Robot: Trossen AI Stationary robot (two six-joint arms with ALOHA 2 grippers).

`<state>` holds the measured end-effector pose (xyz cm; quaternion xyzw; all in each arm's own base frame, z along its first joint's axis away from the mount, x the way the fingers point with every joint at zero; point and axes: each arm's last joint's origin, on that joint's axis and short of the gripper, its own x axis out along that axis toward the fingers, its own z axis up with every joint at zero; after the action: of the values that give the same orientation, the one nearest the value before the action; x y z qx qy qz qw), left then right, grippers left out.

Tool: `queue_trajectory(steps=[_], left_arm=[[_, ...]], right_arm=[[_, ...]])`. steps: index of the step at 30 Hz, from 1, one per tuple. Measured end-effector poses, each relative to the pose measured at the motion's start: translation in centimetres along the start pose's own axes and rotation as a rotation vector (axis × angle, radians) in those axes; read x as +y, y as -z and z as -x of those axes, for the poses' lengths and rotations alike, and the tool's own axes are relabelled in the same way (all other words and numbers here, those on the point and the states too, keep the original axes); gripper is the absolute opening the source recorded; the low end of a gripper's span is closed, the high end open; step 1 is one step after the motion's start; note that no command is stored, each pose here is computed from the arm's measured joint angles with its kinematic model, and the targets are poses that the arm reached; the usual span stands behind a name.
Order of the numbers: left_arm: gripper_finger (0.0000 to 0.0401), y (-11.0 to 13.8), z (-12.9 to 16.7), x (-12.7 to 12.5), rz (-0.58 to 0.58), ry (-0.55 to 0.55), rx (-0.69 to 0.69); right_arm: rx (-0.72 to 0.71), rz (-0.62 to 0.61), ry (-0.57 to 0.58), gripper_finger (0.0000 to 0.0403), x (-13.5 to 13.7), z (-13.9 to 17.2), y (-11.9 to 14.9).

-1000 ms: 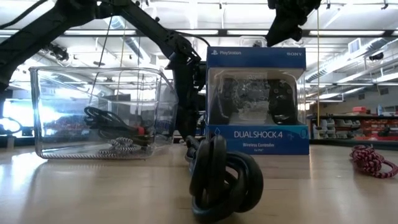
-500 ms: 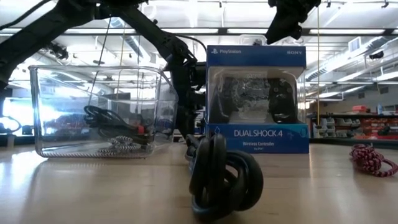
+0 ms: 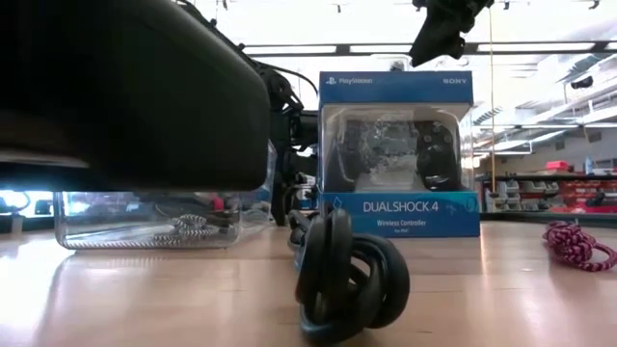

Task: Pick and place USB-C Cables
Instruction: Put the light blue charger cable into the transparent bin

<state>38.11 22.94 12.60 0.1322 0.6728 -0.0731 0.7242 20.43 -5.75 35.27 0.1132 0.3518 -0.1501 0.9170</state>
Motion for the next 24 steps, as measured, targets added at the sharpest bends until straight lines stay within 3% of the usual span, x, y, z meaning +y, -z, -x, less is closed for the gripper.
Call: queue_trajectory(steps=[10, 24], left_arm=[[0.0096, -0.44, -0.07, -0.48, -0.062, -0.053, 0.066], [0.0094, -0.69, -0.08, -0.79, -0.050, -0.084, 0.103]], right_arm=[[-0.001, 0.007, 0.010, 0.0130, -0.03, 0.00, 0.00], [0.000, 0.025, 0.010, 0.0130, -0.03, 0.00, 0.01]])
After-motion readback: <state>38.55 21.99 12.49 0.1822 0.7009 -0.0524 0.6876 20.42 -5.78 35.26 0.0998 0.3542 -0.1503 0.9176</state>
